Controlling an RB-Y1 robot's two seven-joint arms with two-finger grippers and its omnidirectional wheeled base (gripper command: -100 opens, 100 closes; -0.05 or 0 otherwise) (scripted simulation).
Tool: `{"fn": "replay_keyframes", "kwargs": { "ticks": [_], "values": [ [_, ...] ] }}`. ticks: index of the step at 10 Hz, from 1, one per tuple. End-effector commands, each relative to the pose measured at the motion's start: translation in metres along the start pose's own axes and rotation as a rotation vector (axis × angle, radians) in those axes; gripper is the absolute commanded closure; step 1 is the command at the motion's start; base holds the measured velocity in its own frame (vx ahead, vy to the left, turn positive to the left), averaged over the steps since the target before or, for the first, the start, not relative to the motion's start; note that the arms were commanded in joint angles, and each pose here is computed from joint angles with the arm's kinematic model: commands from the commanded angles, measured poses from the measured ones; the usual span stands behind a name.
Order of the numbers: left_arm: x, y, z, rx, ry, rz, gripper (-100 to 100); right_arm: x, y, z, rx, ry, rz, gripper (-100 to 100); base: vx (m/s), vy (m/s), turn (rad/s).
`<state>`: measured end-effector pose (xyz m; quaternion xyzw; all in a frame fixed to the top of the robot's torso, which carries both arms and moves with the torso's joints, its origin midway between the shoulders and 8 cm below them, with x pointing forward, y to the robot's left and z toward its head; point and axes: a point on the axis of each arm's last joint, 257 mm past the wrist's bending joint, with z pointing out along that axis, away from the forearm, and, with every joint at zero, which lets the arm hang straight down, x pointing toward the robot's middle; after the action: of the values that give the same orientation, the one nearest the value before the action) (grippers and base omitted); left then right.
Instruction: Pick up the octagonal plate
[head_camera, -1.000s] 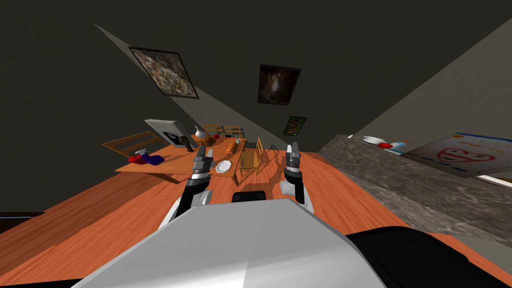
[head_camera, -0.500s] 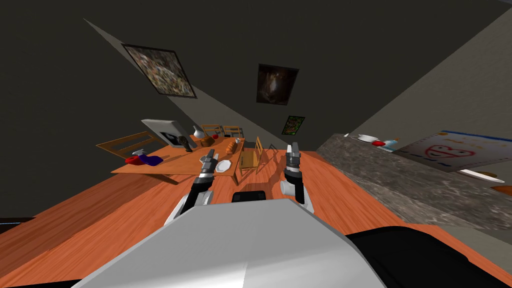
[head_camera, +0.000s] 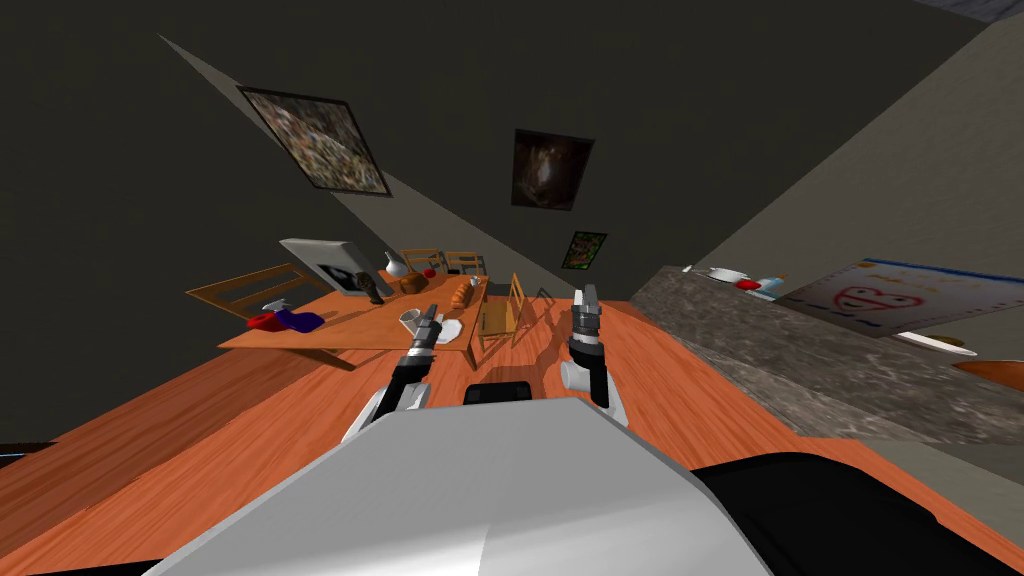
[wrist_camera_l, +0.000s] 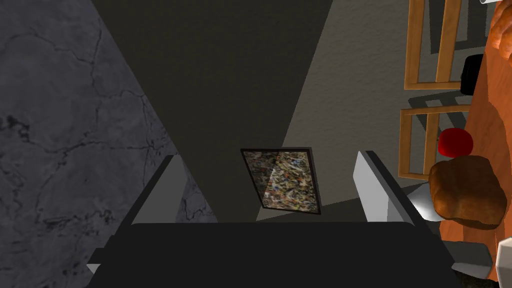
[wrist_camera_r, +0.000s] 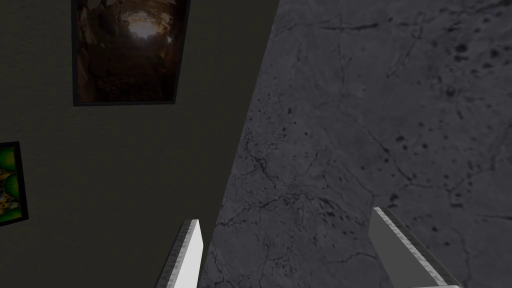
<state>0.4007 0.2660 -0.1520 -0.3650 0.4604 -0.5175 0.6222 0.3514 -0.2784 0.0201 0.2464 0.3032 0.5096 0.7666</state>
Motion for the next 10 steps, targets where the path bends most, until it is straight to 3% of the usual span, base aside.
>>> {"fn": "replay_keyframes", "kwargs": {
  "ticks": [1, 7, 10],
  "values": [
    [0.001, 0.010, 0.000, -0.019, 0.004, -0.007, -100, 0.000, 0.000, 0.000, 0.000, 0.000, 0.000, 0, -0.011, 0.005, -0.011],
    [0.013, 0.073, -0.009, -0.166, 0.025, -0.048, -100, 0.000, 0.000, 0.000, 0.000, 0.000, 0.000, 0, -0.014, 0.012, -0.018],
    [0.020, 0.122, -0.020, -0.285, 0.032, -0.067, -100, 0.000, 0.000, 0.000, 0.000, 0.000, 0.000, 0, -0.002, 0.021, -0.007]
  ]
}}
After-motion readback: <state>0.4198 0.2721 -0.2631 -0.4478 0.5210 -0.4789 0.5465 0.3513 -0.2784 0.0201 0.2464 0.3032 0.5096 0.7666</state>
